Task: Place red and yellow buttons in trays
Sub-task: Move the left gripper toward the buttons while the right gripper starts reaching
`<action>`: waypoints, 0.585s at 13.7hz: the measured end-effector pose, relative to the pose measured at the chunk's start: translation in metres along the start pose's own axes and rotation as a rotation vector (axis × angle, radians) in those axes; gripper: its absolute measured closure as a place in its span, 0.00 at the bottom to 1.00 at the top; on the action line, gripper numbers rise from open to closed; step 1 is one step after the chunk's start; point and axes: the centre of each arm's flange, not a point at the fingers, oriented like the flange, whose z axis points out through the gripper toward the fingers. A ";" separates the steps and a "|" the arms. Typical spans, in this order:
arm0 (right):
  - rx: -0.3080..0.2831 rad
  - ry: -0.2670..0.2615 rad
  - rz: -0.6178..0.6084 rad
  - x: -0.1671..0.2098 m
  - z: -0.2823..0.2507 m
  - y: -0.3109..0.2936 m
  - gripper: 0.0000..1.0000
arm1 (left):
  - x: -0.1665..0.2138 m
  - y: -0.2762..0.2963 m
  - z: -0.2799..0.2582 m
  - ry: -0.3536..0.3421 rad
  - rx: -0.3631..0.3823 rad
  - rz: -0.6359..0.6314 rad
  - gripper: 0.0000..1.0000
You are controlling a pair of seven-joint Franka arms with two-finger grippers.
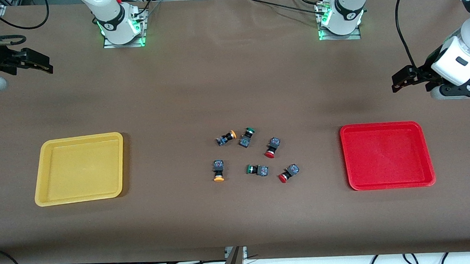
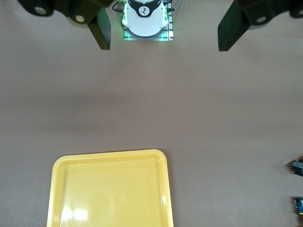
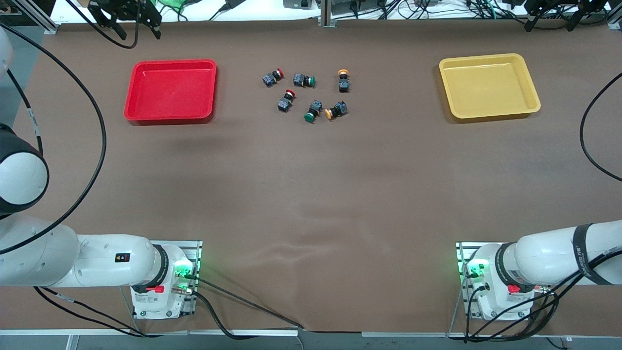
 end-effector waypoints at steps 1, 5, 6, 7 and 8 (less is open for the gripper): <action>0.000 0.000 0.000 0.000 0.000 0.000 0.00 | 0.005 0.008 0.013 -0.024 0.000 0.015 0.00; 0.000 0.001 0.000 0.000 0.000 0.000 0.00 | 0.041 0.055 0.078 -0.030 -0.010 0.094 0.00; 0.000 0.002 0.000 0.001 0.000 0.000 0.00 | 0.051 0.067 0.094 -0.012 -0.015 0.112 0.00; 0.000 0.006 -0.004 0.003 0.001 -0.002 0.00 | 0.060 0.079 0.108 0.011 -0.020 0.129 0.00; -0.001 0.012 -0.012 0.009 0.004 -0.007 0.00 | 0.068 0.092 0.123 0.036 -0.026 0.147 0.00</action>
